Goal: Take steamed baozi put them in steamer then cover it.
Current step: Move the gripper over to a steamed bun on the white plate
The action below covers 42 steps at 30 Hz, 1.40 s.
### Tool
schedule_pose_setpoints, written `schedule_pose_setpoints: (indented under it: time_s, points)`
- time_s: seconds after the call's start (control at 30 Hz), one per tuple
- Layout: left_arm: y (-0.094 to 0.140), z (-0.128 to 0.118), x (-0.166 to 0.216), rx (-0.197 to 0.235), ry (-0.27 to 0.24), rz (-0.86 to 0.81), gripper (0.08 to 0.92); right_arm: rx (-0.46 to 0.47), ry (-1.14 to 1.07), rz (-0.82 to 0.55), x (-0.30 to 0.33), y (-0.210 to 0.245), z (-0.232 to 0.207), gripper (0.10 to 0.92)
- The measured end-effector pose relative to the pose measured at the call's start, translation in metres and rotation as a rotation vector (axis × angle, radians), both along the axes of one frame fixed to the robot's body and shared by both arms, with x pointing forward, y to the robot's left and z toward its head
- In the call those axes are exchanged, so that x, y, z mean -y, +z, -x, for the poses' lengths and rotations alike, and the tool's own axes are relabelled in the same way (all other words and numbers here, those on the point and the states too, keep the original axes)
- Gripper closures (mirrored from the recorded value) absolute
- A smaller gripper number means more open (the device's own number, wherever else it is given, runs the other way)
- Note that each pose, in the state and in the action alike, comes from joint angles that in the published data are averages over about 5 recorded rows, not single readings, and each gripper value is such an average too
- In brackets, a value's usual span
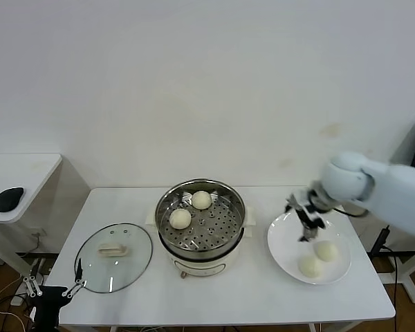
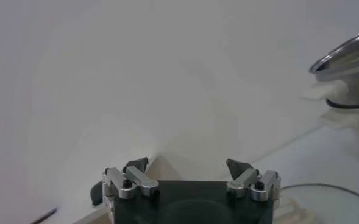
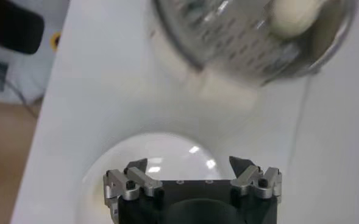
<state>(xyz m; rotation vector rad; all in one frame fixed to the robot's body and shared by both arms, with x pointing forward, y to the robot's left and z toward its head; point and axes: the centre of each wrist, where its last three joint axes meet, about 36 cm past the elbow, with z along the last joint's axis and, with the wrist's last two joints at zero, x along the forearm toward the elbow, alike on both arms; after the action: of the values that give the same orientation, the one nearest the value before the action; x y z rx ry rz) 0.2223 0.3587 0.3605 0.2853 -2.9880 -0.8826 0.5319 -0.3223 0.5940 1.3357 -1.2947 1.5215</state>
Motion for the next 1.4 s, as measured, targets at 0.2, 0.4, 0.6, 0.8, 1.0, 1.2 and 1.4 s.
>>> schedule_pose_setpoints:
  time_s: [0.2,0.4,0.6,0.8,1.0,1.2,1.4]
  points:
    - [-0.004,0.002,0.002,-0.010,0.003,-0.002,0.177,-0.025,-0.023,0.002,0.033,-0.033,0.015,0.200]
    - [-0.006,0.006,0.000,-0.024,0.013,-0.007,0.177,-0.045,-0.052,0.008,0.055,-0.060,0.021,0.200]
    - [-0.007,0.010,-0.005,-0.033,0.025,-0.016,0.177,-0.066,-0.082,0.002,0.064,-0.083,0.018,0.200]
    - [-0.007,0.011,-0.010,-0.034,0.032,-0.025,0.177,-0.090,-0.104,-0.009,0.065,-0.105,0.015,0.200]
    - [-0.007,0.009,-0.010,-0.029,0.035,-0.025,0.177,-0.098,-0.128,-0.026,0.064,-0.123,0.010,0.200]
    - [-0.008,0.008,-0.010,-0.028,0.036,-0.023,0.177,-0.096,-0.148,-0.037,0.063,-0.132,0.004,0.200]
    - [-0.008,0.007,-0.010,-0.026,0.037,-0.023,0.177,-0.100,-0.166,-0.044,0.060,-0.136,-0.002,0.214]
